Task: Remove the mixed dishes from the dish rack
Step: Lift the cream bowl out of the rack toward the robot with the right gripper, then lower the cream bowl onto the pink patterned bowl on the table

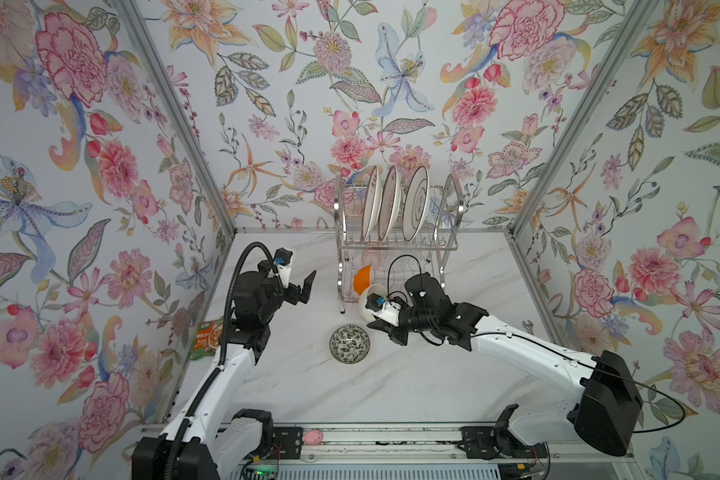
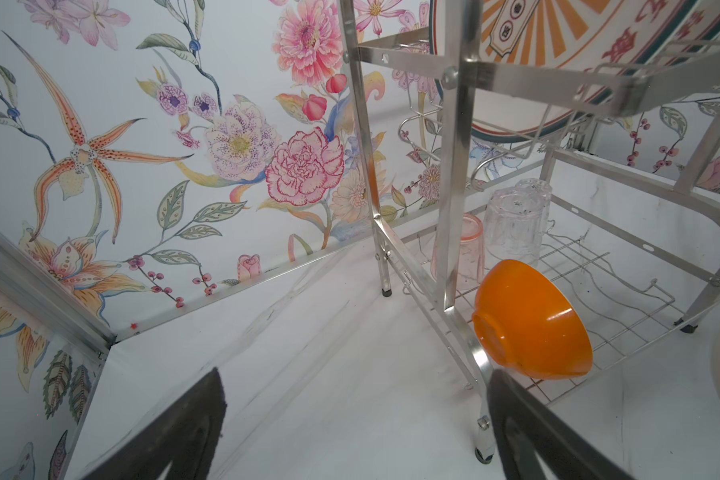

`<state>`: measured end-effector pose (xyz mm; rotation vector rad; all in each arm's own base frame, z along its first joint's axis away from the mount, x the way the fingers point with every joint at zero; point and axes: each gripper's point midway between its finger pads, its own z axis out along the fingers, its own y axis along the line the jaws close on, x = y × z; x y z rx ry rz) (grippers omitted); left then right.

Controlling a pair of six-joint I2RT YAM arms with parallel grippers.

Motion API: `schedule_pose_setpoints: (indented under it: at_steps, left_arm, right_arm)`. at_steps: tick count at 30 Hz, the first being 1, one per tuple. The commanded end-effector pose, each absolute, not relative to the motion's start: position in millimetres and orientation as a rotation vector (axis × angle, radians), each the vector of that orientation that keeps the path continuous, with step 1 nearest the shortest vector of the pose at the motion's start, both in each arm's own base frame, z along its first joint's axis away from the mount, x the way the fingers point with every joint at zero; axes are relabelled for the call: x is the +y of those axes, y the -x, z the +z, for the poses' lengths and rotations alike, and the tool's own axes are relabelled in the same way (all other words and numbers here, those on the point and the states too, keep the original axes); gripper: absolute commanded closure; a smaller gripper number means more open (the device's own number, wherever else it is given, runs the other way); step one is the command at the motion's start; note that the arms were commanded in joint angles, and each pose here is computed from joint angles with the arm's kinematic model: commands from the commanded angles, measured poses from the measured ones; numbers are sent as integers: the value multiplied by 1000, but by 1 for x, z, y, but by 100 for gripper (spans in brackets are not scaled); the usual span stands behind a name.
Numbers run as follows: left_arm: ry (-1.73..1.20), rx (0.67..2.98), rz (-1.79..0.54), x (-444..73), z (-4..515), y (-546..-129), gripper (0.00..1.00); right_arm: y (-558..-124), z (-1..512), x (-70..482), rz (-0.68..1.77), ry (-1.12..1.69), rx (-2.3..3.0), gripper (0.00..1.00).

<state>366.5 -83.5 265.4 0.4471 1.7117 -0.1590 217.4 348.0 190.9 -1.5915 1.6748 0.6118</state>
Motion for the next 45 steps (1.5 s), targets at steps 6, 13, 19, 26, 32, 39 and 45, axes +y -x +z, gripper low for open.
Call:
schedule_pose_setpoints:
  at_steps: [6, 13, 19, 26, 32, 39, 45]
  left_arm:
    - [-330, 1764, -111, -54, 258, -382, 1]
    - [-297, 1796, -91, -43, 242, -385, 1]
    - [-294, 1818, -87, -40, 232, -386, 1]
    - [-272, 1830, -80, -33, 227, -386, 1]
    - [-281, 1826, -70, -32, 226, -385, 1]
    - [-293, 1825, -67, -33, 223, -384, 1]
    - [-305, 1817, -66, -33, 225, -384, 1]
  right_arm:
    - [-200, 164, 360, 405, 1911, 1628, 100]
    - [-187, 147, 380, 382, 2043, 1605, 100]
    - [-184, 132, 392, 346, 2115, 1603, 100]
    - [-180, 118, 401, 325, 2174, 1651, 100]
    - [-178, 108, 401, 304, 2206, 1686, 100]
    - [-180, 101, 402, 292, 2226, 1711, 97]
    - [-180, 98, 402, 283, 2236, 1722, 95]
